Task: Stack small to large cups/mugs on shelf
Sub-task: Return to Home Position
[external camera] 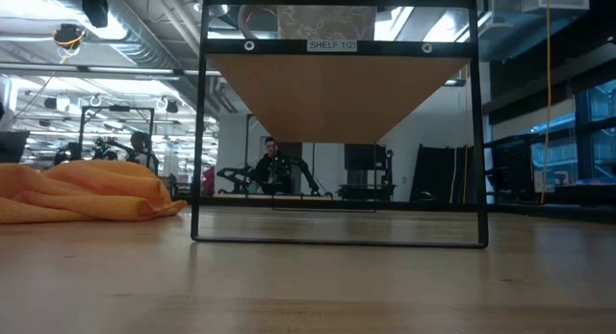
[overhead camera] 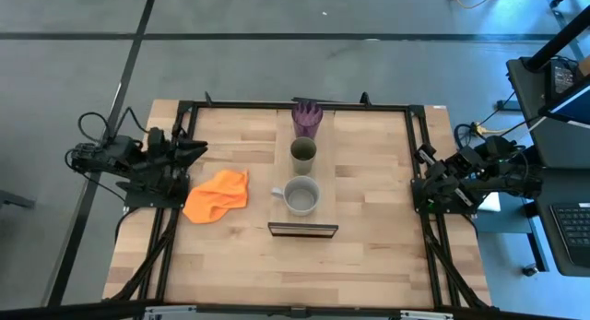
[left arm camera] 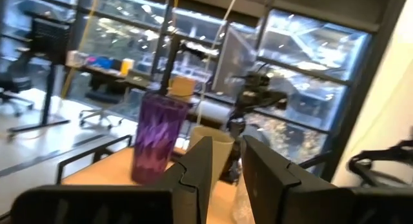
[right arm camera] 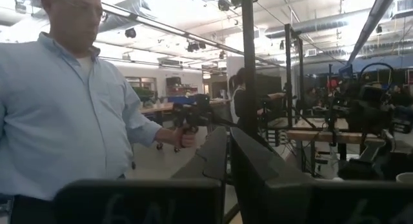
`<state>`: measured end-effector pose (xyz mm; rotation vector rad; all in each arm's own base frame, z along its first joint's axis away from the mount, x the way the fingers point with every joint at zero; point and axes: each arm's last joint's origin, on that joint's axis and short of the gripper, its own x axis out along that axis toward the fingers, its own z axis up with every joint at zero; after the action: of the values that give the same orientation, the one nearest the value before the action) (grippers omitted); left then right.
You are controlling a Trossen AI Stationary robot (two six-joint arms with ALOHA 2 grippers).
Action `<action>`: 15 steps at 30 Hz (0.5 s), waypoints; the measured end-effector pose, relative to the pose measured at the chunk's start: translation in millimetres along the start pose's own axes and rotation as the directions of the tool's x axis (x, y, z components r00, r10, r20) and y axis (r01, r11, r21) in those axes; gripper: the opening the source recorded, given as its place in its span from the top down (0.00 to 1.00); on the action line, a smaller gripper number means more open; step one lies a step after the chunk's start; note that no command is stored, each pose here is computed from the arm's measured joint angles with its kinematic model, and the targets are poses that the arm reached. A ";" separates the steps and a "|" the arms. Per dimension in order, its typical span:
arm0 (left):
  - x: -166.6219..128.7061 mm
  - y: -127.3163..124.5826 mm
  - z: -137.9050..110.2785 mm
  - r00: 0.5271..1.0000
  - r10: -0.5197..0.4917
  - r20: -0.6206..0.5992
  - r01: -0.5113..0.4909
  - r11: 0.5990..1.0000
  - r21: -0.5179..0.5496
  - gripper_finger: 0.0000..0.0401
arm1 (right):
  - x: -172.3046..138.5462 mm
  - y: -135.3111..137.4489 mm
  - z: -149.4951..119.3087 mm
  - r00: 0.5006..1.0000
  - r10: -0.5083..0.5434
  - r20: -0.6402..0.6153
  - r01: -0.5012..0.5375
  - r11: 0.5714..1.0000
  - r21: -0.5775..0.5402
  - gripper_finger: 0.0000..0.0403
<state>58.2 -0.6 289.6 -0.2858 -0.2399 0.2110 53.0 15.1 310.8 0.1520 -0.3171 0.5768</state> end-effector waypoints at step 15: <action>3.0 5.1 -42.5 0.988 -0.098 0.117 0.104 0.993 -0.051 0.81 | 1.1 -11.5 -48.0 0.980 0.127 0.155 -0.119 0.991 -0.065 0.95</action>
<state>71.4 -5.8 249.0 -0.3180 -0.3732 0.1203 72.4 17.2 265.4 0.1251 -0.4996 0.6793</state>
